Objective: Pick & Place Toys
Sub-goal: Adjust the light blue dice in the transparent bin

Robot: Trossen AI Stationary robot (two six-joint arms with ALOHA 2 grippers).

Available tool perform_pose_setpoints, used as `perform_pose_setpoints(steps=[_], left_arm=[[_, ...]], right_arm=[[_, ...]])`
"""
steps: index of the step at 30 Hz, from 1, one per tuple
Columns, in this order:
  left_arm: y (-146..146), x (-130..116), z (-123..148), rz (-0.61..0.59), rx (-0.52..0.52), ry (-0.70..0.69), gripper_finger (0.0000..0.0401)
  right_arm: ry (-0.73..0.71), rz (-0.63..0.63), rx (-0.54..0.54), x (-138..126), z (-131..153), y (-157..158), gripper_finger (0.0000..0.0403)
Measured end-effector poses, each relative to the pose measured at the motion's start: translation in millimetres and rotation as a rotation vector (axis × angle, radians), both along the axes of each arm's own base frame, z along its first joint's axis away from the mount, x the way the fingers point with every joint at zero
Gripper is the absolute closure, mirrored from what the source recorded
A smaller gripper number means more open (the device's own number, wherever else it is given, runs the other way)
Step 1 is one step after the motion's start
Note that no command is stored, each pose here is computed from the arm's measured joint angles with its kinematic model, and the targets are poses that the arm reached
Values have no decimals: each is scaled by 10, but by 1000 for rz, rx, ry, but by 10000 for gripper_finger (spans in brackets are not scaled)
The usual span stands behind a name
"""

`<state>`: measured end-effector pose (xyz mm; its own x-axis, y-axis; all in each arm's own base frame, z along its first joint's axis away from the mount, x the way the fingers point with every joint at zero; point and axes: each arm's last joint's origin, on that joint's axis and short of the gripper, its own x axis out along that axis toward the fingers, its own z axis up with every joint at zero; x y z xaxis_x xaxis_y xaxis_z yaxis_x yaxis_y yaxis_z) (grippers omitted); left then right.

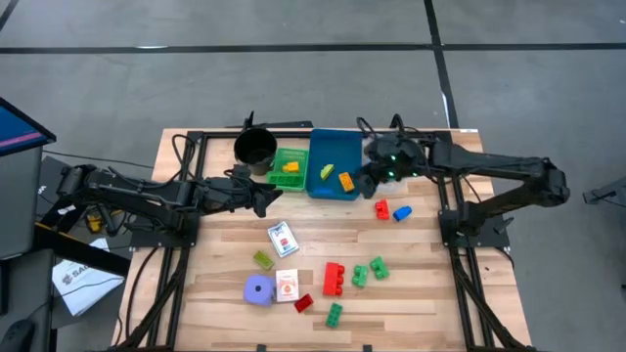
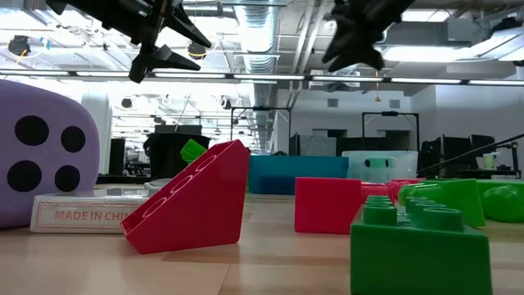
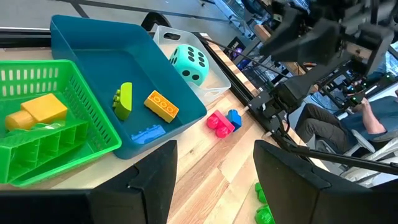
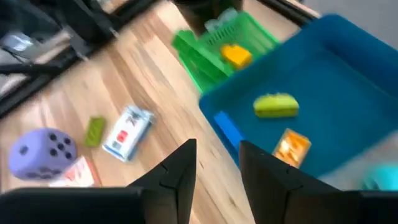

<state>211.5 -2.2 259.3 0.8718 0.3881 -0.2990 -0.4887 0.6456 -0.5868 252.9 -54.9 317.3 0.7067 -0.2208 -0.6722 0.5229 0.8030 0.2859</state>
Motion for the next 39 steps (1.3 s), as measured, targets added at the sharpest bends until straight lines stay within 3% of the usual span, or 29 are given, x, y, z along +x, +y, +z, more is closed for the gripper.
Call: perform_pose_setpoints(steps=[6,14,27,39], left_arm=[[0,0,0,0,0,0,197],[0,0,0,2,-6,-3,197],[0,0,0,8,-23,-11,197],[0,0,0,8,-23,-10,197]], right_arm=[[180,-82,7,-153,-101,50,300],[284,-141,35,-61,-298,-131,395],[458,-160,108,14,-618,-385,401],[531,-168,117,25,-762,-543,401]])
